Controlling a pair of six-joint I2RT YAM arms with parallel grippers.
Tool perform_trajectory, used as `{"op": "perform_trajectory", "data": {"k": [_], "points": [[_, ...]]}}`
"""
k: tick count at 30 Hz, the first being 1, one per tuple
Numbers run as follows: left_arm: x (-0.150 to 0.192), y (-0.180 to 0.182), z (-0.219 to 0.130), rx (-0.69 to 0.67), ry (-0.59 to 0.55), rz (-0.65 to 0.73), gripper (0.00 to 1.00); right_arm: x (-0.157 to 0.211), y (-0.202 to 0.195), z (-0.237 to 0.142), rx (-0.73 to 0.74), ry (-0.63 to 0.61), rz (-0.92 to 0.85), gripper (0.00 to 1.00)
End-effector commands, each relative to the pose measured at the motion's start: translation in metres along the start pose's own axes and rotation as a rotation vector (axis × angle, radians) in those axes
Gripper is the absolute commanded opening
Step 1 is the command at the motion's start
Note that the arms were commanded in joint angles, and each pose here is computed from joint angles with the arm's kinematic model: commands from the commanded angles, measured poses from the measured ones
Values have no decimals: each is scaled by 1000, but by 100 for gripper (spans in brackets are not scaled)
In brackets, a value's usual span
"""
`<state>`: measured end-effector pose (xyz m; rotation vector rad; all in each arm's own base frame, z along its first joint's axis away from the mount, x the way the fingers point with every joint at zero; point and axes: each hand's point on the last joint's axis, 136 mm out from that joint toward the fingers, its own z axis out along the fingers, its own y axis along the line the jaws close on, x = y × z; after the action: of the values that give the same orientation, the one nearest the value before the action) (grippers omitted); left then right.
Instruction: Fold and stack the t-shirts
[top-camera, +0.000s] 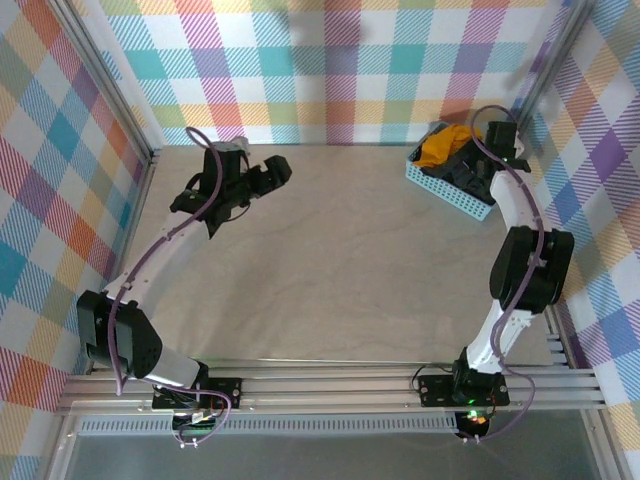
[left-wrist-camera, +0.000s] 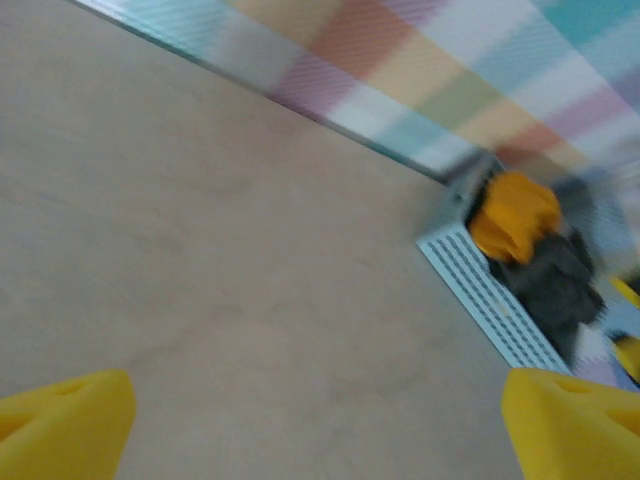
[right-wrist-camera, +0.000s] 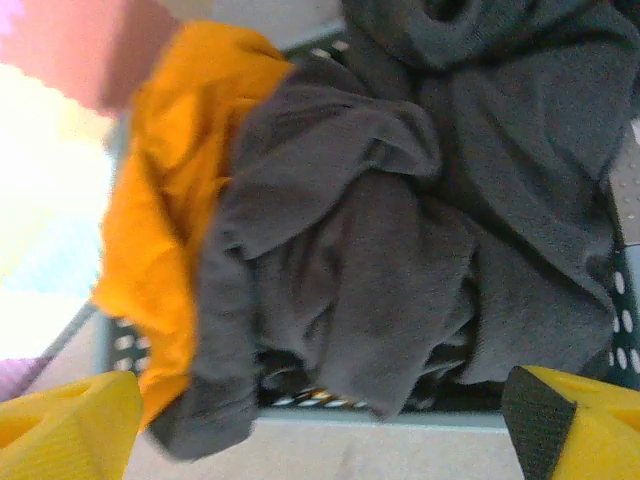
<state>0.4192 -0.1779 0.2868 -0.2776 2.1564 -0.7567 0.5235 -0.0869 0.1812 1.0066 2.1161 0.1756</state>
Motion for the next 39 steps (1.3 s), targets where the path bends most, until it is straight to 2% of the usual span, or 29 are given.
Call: {"op": "perform_trajectory", "data": {"k": [1,5,10,12,16,18,20,26,33,36,39], "points": [[3,-51,-25,169,47,22,93,-8,-10,12,10,22,77,92],[10,-65,-38,216,63,36,93,6,-10,46,2,113,69,86],[11,-63,-52,197,51,49,93,19,-15,72,6,172,172,76],[12,-61,-56,188,53,55,93,14,-7,76,-44,156,188,63],[17,-55,-59,166,59,53,93,-2,20,66,-148,105,170,23],[20,-50,-59,155,61,43,93,-14,35,47,-190,36,137,9],[25,-46,-57,148,71,31,93,-27,50,17,-205,-56,92,0],[37,-37,-47,130,100,13,93,-55,100,-91,-291,-300,-2,0],[43,-32,-30,108,126,1,93,-82,194,-244,-543,-538,-200,0],[41,-21,-25,49,109,-5,93,-75,225,-306,-644,-606,-294,0],[33,-6,-26,-46,69,-5,93,-39,251,-341,-723,-594,-402,0]]}}
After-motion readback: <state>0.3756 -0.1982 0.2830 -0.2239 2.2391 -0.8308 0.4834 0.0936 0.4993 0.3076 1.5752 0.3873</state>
